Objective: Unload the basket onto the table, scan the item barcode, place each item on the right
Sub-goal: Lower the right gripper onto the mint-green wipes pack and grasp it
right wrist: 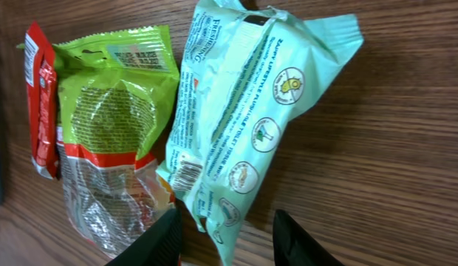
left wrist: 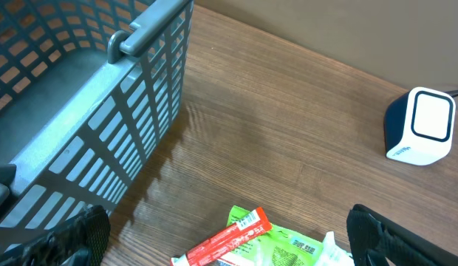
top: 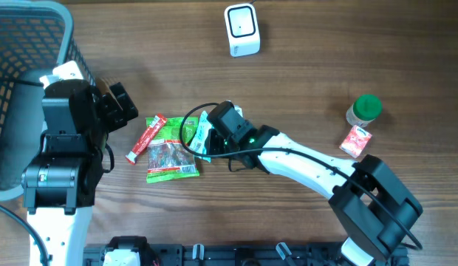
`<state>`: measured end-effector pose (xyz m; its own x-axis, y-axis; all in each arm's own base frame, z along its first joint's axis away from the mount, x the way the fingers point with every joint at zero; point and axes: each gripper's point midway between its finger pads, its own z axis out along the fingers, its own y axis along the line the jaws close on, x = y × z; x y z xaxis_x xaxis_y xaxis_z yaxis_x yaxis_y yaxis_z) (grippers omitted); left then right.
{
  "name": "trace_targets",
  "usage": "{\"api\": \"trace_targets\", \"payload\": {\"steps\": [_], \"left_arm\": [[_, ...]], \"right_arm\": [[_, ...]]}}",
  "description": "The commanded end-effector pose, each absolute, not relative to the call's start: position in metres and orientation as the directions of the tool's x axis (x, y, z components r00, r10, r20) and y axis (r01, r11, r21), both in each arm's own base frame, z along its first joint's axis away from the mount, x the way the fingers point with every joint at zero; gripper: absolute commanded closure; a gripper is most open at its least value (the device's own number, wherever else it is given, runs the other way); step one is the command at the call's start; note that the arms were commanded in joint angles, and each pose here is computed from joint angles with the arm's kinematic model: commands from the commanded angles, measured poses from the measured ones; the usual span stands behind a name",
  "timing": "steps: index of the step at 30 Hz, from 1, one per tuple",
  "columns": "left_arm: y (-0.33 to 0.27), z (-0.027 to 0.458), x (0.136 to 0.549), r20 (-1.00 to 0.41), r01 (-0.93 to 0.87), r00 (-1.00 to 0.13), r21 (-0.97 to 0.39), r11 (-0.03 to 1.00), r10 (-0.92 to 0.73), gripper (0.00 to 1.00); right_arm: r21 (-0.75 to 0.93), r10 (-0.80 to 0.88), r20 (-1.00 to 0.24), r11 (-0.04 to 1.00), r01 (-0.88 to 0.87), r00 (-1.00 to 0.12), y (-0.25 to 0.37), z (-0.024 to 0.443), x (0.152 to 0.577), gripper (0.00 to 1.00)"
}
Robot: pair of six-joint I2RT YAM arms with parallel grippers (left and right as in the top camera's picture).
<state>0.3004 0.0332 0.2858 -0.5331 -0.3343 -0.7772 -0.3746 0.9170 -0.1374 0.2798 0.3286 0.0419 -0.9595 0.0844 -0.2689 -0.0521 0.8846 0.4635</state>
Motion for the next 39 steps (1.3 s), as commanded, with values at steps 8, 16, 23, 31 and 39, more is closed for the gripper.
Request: {"api": "trace_targets", "payload": {"steps": [8,16,23,31,39], "left_arm": [[0.036,0.292,0.301,-0.788,-0.381,-0.518,-0.135,0.915,-0.332,0.0],[0.036,0.292,0.301,-0.788,-0.382,-0.518,-0.135,0.914,-0.332,0.0],[0.036,0.292,0.301,-0.788,-0.381,-0.518,-0.135,0.914,-0.332,0.0],[0.036,0.292,0.301,-0.788,-0.382,-0.518,-0.135,0.914,-0.332,0.0],[0.036,0.292,0.301,-0.788,-0.381,-0.518,-0.135,0.915,-0.332,0.0]], "right_arm": [[0.418,-0.005,-0.255,0.901,-0.115,-0.967,0.334,0.013,0.272,0.96],[0.185,-0.142,-0.295,0.962,-0.202,-0.945,0.251,0.035,0.287,0.96],[0.072,-0.206,-0.222,0.971,-0.226,-0.953,0.199,0.038,0.284,0.94],[0.097,-0.188,-0.245,0.971,-0.217,-0.951,0.192,0.061,0.298,0.69],[0.311,-0.135,-0.217,0.929,-0.2,-0.967,0.231,0.106,0.294,0.65]]}}
